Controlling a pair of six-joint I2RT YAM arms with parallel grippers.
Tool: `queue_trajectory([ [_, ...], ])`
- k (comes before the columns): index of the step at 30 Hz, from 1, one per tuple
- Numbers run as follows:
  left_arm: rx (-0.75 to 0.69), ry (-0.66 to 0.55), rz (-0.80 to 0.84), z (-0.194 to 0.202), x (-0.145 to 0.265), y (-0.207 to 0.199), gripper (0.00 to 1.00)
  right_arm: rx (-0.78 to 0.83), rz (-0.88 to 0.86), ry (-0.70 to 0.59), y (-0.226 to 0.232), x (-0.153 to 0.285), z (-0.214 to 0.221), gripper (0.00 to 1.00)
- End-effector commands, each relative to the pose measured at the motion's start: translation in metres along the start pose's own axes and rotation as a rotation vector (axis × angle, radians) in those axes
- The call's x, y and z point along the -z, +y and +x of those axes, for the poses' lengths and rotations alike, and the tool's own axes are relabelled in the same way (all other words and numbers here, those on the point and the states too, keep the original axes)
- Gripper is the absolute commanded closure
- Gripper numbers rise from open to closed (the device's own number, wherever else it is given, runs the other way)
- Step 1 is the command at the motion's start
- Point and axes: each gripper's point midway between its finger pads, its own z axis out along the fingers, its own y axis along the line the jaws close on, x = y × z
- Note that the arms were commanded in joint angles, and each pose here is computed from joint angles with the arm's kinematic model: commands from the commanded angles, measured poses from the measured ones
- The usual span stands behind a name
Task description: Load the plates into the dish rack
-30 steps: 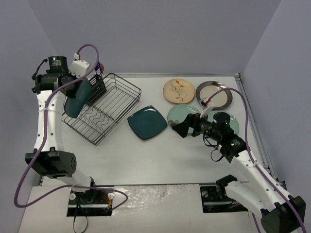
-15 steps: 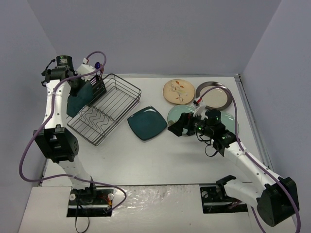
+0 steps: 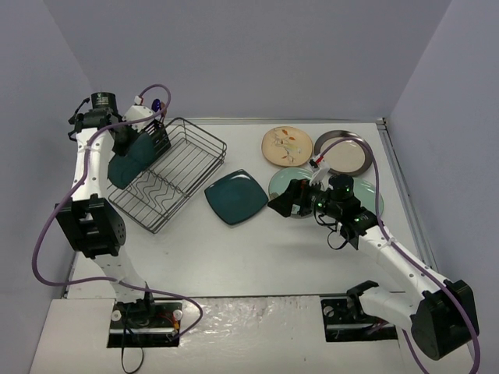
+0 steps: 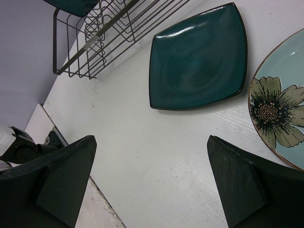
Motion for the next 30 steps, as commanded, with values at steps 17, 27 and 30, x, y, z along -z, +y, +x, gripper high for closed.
queue_trajectory([
  [17,0.026,-0.020,-0.032,-0.001,-0.009,0.019,1.00,0.028,-0.051,-0.048,0.009,-0.006,-0.012,0.00],
  [27,0.072,0.009,-0.133,0.006,-0.013,0.034,0.53,0.027,-0.061,-0.050,0.010,-0.006,-0.012,0.00],
  [30,0.084,0.002,-0.137,0.005,-0.015,0.035,0.49,0.028,-0.064,-0.048,0.011,-0.007,-0.011,0.00],
])
